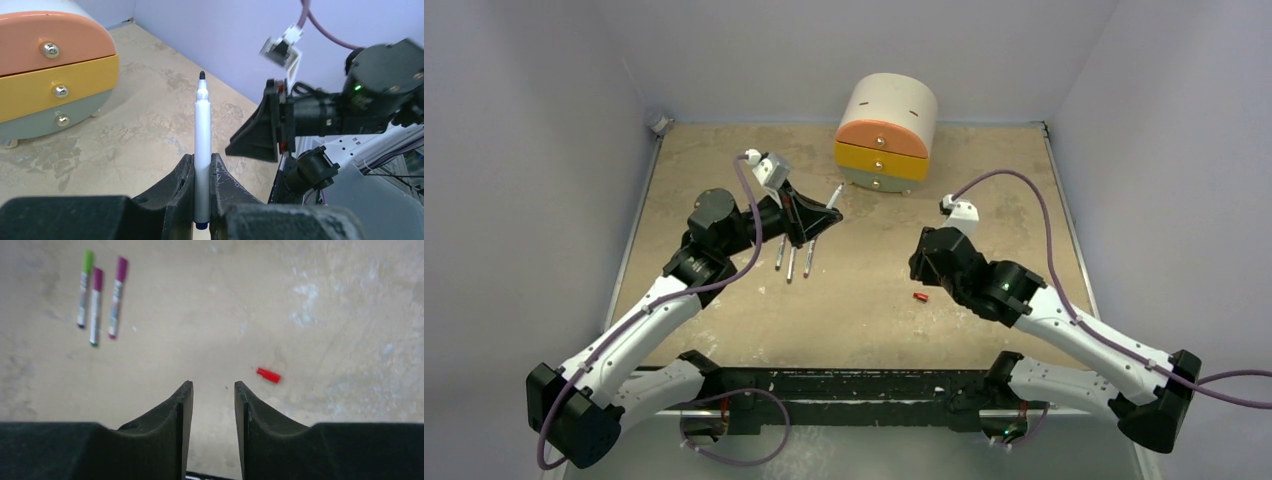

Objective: Insert the pens into the pen caps

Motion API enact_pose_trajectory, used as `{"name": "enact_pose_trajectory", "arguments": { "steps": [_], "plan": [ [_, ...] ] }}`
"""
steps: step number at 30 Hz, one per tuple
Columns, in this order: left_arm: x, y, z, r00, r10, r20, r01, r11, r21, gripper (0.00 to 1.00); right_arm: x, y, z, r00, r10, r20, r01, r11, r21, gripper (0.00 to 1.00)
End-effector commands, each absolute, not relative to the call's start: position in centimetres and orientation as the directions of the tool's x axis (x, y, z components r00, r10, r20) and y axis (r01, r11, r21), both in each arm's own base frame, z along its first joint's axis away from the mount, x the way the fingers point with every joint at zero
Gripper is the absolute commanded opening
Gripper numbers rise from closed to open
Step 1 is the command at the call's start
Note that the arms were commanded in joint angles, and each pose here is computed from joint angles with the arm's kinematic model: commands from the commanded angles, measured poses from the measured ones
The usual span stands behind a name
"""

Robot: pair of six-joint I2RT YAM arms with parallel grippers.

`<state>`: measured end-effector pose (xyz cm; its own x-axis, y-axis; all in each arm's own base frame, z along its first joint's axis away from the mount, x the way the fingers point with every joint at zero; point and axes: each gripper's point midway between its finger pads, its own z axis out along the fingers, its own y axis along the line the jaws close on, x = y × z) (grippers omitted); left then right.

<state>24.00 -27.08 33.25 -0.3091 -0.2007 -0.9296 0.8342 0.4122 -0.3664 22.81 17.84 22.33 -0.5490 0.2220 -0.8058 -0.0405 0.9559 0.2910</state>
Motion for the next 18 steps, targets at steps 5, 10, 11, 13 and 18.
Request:
{"name": "enact_pose_trajectory", "arguments": {
  "steps": [5,10,11,13,18],
  "plan": [
    [23.7,-26.8,34.7,-0.276,-0.257,-0.926,0.840,0.405,-0.362,0.00,20.0,17.4,12.7,-0.780,0.242,-0.577,0.080,0.953,0.292,0.34],
    [23.5,-26.6,34.6,-0.273,-0.266,-0.925,0.838,0.407,-0.364,0.00,19.4,18.3,10.2,-0.761,0.441,-0.476,0.212,0.862,0.460,0.50],
    [23.4,-26.5,34.4,-0.275,-0.262,-0.925,0.836,0.409,-0.365,0.00,19.4,18.3,10.0,-0.746,0.481,-0.459,0.236,0.837,0.494,0.54],
    [23.4,-26.5,34.2,-0.276,-0.252,-0.927,0.836,0.414,-0.361,0.00,19.1,17.7,9.6,-0.709,0.558,-0.432,0.295,0.790,0.537,0.56],
    [23.3,-26.5,34.3,-0.274,-0.252,-0.928,0.838,0.410,-0.359,0.00,19.1,17.1,8.3,-0.683,0.606,-0.408,0.335,0.756,0.562,0.55]
  ]
}}
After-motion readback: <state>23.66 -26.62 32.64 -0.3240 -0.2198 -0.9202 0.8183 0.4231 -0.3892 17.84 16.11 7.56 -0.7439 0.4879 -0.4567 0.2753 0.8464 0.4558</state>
